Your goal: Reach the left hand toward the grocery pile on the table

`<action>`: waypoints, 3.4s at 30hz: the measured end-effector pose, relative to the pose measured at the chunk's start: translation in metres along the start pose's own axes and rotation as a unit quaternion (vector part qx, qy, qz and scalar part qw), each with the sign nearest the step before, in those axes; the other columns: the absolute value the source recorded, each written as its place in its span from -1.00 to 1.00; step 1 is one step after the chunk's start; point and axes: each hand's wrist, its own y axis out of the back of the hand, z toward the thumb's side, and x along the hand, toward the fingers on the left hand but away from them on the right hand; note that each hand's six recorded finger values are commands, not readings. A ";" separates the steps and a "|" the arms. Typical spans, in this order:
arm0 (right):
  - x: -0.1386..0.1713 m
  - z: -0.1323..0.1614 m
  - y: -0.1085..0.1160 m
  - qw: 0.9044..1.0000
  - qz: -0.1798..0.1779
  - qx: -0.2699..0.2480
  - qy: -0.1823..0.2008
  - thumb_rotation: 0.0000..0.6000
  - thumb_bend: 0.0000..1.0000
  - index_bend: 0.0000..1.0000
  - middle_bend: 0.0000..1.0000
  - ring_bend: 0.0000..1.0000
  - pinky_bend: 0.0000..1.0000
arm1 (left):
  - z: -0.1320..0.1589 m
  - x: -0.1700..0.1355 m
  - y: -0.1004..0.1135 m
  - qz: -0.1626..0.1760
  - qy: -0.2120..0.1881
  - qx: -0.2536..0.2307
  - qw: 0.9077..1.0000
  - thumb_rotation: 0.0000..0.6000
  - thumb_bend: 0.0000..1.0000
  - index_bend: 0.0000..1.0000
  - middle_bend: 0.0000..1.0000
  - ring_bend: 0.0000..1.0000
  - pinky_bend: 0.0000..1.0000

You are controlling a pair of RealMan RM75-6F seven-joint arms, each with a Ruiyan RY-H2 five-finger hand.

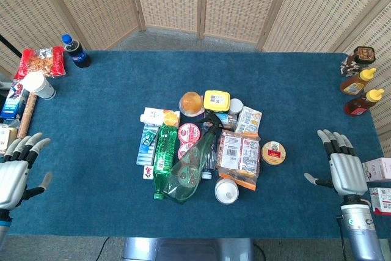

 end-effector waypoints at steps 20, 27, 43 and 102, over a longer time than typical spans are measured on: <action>0.011 -0.028 0.001 0.999 0.006 -0.010 -0.043 0.84 -1.00 -1.00 -1.00 -1.00 -1.00 | 0.045 0.079 -0.015 -0.087 -0.056 -0.020 0.994 1.00 -0.26 -0.84 -1.00 -1.00 -1.00; 0.014 -0.037 0.004 0.998 0.002 -0.011 -0.054 0.85 -1.00 -1.00 -1.00 -1.00 -1.00 | 0.074 0.117 -0.024 -0.142 -0.072 -0.033 0.987 1.00 -0.27 -0.89 -1.00 -1.00 -1.00; 0.021 -0.052 0.013 0.997 -0.011 -0.009 -0.074 0.85 -1.00 -1.00 -1.00 -1.00 -1.00 | 0.134 0.200 -0.055 -0.190 -0.081 -0.026 0.978 1.00 -0.27 -0.89 -1.00 -1.00 -1.00; 0.050 -0.084 0.039 0.990 -0.062 -0.036 -0.117 0.86 -1.00 -1.00 -1.00 -1.00 -1.00 | 0.200 0.271 -0.089 -0.153 -0.042 -0.056 0.986 1.00 0.00 0.10 0.22 0.37 -0.66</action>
